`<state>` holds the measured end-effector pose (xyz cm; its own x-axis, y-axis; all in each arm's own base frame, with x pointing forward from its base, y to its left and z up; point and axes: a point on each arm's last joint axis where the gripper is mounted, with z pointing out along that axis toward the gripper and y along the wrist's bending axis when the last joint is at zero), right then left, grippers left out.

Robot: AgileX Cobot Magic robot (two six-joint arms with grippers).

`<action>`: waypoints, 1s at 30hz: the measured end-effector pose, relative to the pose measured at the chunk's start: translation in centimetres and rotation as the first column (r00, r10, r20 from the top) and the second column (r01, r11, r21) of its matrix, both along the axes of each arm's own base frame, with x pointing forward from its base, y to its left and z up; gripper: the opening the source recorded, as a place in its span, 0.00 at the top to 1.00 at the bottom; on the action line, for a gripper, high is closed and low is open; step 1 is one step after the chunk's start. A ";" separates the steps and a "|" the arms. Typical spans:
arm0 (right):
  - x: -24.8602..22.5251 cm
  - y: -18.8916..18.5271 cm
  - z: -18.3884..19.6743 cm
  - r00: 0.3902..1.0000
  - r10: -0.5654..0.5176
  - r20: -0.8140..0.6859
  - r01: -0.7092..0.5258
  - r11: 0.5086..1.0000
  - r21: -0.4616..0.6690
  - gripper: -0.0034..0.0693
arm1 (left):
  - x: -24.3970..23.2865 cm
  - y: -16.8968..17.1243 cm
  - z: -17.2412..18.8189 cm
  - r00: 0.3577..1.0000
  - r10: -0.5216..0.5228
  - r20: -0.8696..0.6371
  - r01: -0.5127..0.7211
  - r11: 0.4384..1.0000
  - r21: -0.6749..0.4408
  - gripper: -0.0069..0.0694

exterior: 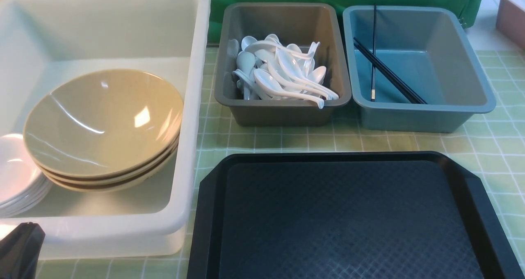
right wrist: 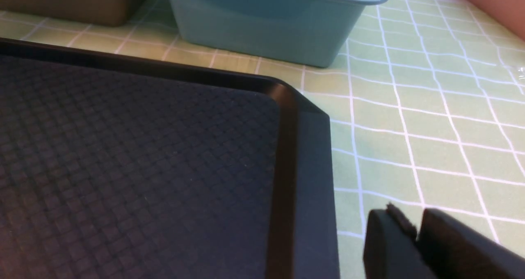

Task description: On green table put chopsticks spoon bowls plates into blue grey white boxes.

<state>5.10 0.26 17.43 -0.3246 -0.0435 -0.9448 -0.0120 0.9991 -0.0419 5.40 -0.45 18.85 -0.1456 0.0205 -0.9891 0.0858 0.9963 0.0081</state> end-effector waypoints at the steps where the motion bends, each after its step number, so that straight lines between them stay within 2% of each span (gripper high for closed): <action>1: 0.0 0.0 0.0 1.000 0.000 0.000 0.000 1.000 0.000 0.78 | 0.0 0.0 0.0 1.000 0.003 0.000 -0.003 1.000 0.000 0.91; 30: 0.0 0.0 0.0 1.000 0.000 0.000 0.000 1.000 -0.001 0.75 | 0.0 0.1 0.0 1.000 0.020 0.000 -0.020 1.000 0.000 0.91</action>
